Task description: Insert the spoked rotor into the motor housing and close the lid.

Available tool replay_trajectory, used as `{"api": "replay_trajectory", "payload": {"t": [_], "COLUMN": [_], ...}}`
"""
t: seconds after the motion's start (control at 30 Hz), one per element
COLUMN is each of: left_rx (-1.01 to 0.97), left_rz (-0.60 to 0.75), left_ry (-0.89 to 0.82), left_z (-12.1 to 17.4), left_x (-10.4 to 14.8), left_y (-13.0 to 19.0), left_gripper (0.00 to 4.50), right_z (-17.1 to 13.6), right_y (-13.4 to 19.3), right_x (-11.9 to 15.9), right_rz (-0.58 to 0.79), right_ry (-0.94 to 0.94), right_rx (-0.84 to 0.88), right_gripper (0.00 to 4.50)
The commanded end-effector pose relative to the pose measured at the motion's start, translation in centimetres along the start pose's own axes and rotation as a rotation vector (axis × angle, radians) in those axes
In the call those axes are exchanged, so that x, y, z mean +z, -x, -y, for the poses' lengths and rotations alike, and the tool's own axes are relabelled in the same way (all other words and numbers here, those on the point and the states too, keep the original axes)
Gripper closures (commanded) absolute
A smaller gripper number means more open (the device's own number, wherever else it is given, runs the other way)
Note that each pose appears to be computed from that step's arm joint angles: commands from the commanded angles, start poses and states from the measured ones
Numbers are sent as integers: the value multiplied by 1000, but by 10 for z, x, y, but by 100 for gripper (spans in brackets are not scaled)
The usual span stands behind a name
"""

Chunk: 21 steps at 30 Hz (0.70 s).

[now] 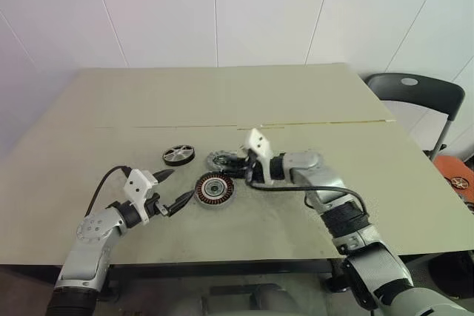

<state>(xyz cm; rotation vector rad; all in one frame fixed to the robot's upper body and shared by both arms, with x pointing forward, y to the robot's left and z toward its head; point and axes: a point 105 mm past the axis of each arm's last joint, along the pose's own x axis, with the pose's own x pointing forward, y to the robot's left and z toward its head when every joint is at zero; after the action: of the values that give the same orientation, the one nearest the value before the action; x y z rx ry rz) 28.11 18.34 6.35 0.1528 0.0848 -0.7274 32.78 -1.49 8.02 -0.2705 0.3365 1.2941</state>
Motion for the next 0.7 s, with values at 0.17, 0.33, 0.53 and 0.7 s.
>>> {"api": "replay_trajectory", "payload": {"t": [0.17,0.33,0.53,0.7], "left_rx": [13,18,22,22], "left_rz": [43,46,48,49], "left_ry": [-36,-35,-31,-29], "left_z": [-3,-2,-2,-1], "left_x": [14,14,13,13], "left_y": [-2,-2,-3,-4], "left_gripper": [0,0,0,0], "right_z": [-4,-4,-6,-7], "right_y": [-6,-7,-11,-14], "right_x": [5,0,1,3], "right_rz": [-84,-117,-113,-98], "right_ry": [69,77,70,55], "right_rx": [38,47,53,60], "right_gripper": [380,380,380,380]}}
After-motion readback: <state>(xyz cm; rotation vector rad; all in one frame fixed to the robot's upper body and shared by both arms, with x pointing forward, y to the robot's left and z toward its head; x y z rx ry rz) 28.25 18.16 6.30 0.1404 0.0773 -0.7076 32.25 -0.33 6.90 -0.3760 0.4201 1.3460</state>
